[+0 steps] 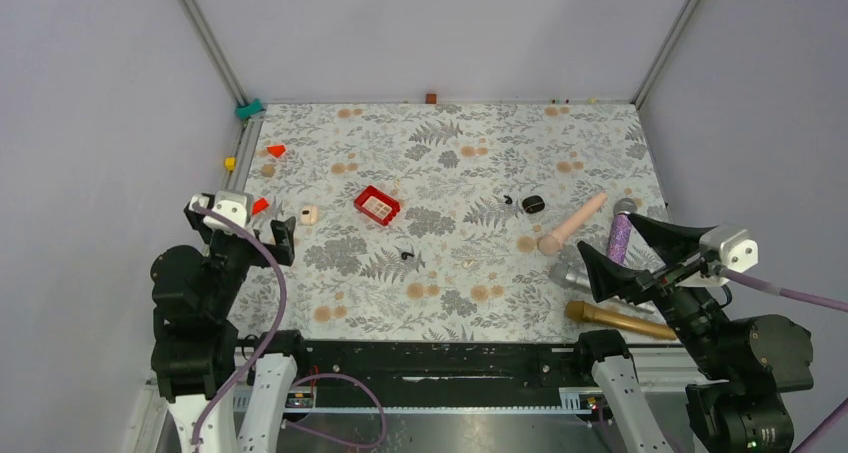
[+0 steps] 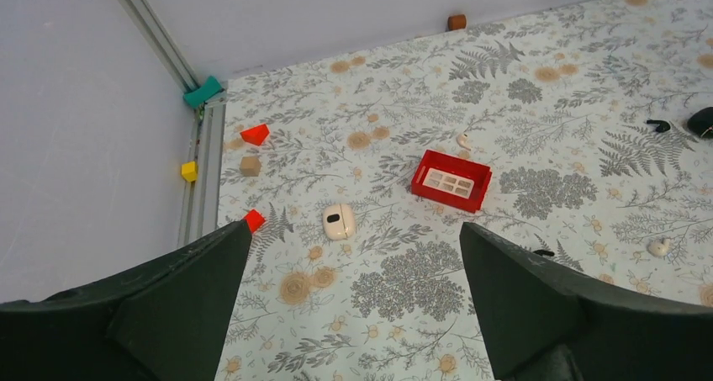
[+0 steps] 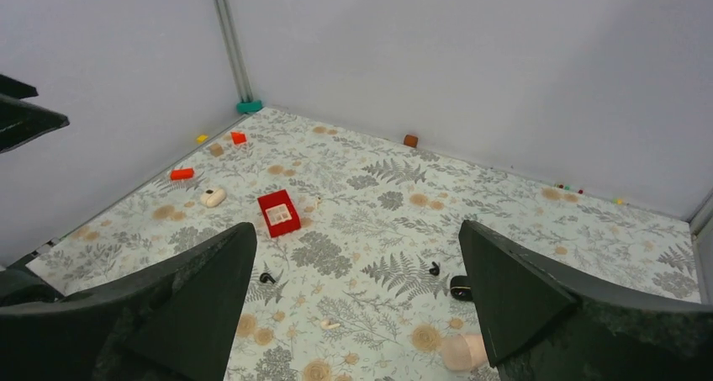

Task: Insert the wireless bluetooth earbuds into the charging case
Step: Pick up the charging case at the center of the board.

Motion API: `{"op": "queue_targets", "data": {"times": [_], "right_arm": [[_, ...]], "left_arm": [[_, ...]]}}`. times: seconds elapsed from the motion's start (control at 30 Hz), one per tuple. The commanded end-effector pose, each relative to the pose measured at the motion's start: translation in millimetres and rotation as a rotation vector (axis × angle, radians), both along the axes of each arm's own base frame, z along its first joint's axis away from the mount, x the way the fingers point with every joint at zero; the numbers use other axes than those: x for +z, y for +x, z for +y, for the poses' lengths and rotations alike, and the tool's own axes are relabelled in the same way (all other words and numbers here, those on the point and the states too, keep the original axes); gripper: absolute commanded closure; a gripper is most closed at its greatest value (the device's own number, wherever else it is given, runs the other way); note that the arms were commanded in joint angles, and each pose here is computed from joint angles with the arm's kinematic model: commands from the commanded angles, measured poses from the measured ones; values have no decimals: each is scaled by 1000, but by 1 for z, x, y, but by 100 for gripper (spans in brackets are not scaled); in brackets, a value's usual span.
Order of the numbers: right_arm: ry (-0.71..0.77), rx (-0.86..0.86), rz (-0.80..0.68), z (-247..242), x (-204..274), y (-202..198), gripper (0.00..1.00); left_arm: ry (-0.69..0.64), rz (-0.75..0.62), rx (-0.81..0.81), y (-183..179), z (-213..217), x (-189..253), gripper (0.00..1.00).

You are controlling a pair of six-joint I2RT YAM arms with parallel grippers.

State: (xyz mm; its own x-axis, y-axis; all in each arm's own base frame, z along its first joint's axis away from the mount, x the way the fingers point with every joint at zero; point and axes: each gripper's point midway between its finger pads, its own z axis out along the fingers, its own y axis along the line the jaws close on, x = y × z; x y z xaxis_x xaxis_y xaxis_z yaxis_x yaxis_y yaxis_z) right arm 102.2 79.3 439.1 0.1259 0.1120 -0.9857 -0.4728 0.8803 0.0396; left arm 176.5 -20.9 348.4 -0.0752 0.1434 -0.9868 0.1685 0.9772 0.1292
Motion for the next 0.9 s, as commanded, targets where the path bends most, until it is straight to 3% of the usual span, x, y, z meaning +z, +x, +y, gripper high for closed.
{"op": "queue_targets", "data": {"times": [0.0, 0.27, 0.47, 0.7, 0.87], "right_arm": [[-14, 49, 20, 10, -4, 16, 2], [-185, 153, 48, 26, -56, 49, 2], [-228, 258, 92, 41, -93, 62, 2], [-230, 269, 121, 42, -106, 70, 2], [-231, 280, 134, 44, -114, 73, 2]], "left_arm": [[36, 12, -18, 13, 0, 11, 1], [73, 56, 0, 39, 8, -16, 1], [73, 97, -55, 68, 2, -54, 2], [65, 181, -4, 109, 14, -86, 2], [87, 152, -50, 123, 9, -100, 1]]}}
